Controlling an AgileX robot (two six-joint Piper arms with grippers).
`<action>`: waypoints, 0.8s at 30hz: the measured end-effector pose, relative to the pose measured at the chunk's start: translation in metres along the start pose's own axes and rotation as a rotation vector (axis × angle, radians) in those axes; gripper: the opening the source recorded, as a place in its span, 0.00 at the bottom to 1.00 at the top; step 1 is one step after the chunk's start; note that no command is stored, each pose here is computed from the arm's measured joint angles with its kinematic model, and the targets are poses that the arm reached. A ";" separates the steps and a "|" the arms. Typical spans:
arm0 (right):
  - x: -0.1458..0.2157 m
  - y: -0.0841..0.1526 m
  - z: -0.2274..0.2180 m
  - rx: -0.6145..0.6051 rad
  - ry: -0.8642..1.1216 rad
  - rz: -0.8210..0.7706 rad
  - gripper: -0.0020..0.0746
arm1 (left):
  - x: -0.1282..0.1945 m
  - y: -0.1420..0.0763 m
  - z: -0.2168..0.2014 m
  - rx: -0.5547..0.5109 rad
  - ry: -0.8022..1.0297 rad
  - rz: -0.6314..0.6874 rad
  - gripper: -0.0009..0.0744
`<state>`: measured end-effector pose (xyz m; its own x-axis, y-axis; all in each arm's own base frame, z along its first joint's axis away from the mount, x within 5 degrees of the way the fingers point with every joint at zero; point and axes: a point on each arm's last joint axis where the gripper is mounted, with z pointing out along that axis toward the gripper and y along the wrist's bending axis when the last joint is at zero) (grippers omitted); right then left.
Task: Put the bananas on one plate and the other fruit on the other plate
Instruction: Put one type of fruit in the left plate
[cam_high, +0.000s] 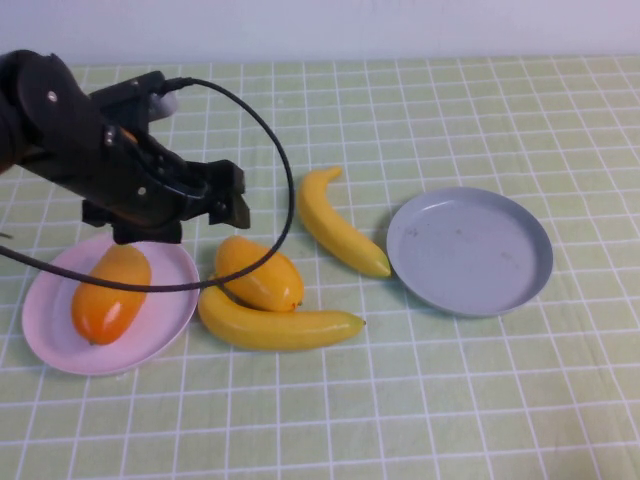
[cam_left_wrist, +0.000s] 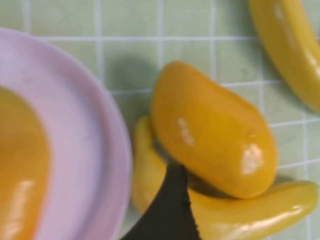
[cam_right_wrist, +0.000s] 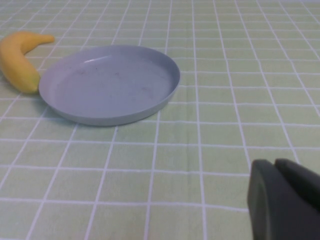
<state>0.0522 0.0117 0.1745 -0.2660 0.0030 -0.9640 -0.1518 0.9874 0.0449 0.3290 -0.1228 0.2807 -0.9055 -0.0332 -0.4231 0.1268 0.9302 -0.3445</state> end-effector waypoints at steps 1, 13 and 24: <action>0.000 0.000 0.000 0.000 0.000 0.000 0.00 | 0.001 -0.005 0.002 0.009 -0.005 0.006 0.81; 0.000 0.000 0.000 0.000 0.000 0.000 0.00 | -0.003 -0.063 0.029 0.035 0.041 0.330 0.81; 0.000 0.000 0.000 0.000 0.000 0.000 0.00 | -0.017 -0.063 0.020 -0.040 0.118 1.445 0.80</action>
<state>0.0522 0.0117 0.1745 -0.2660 0.0030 -0.9640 -0.1518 0.9874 0.0449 0.3442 -0.1879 0.2924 -0.0264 0.9525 -0.3033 0.9313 0.1337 0.3389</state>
